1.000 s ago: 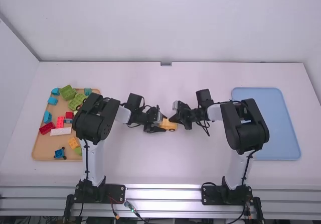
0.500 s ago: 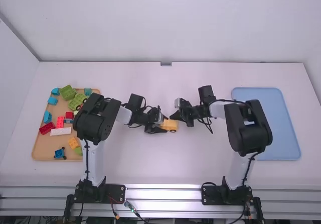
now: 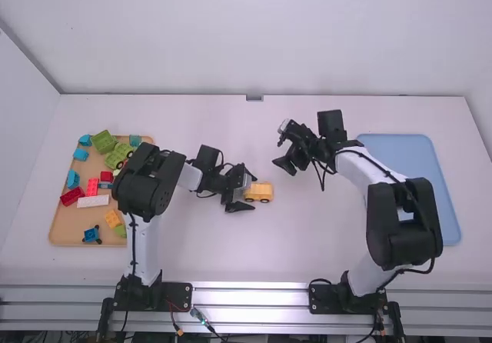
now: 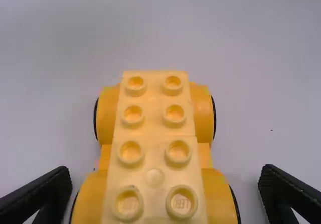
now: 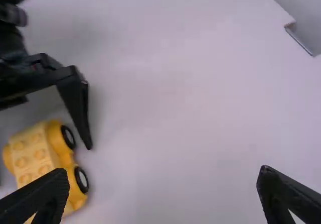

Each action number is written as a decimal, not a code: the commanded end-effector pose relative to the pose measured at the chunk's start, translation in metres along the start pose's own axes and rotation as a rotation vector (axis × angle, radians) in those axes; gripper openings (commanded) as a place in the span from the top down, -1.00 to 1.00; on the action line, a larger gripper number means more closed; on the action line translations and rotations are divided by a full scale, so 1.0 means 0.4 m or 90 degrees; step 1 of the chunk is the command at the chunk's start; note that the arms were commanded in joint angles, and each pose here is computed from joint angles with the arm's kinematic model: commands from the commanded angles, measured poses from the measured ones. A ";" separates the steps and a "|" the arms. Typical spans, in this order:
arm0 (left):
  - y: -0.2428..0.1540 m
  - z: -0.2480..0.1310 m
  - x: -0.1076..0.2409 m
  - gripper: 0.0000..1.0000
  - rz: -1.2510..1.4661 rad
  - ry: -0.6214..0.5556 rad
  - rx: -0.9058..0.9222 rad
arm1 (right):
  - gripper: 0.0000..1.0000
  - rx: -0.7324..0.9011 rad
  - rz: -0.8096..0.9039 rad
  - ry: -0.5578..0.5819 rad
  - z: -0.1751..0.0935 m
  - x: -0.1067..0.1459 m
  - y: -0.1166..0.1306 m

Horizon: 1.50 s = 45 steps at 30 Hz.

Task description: Assemble lego blocks to make yellow taxi

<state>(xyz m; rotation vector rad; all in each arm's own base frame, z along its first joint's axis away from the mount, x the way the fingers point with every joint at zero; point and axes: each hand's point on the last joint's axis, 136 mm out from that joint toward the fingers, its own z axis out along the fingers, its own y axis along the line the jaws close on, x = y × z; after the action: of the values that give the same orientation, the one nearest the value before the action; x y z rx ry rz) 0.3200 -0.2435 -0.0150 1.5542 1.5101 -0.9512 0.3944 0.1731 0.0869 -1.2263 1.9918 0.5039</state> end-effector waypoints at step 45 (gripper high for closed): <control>-0.314 -0.985 0.322 -0.98 -1.462 0.387 -0.815 | -0.98 0.192 -0.112 -0.098 -0.034 -0.129 -0.160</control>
<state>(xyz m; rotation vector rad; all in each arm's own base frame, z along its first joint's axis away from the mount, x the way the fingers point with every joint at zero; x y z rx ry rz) 0.2165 0.1612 0.0405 -1.3902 2.9396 -0.1040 0.4588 0.1657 0.1373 -1.1123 1.7500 0.2097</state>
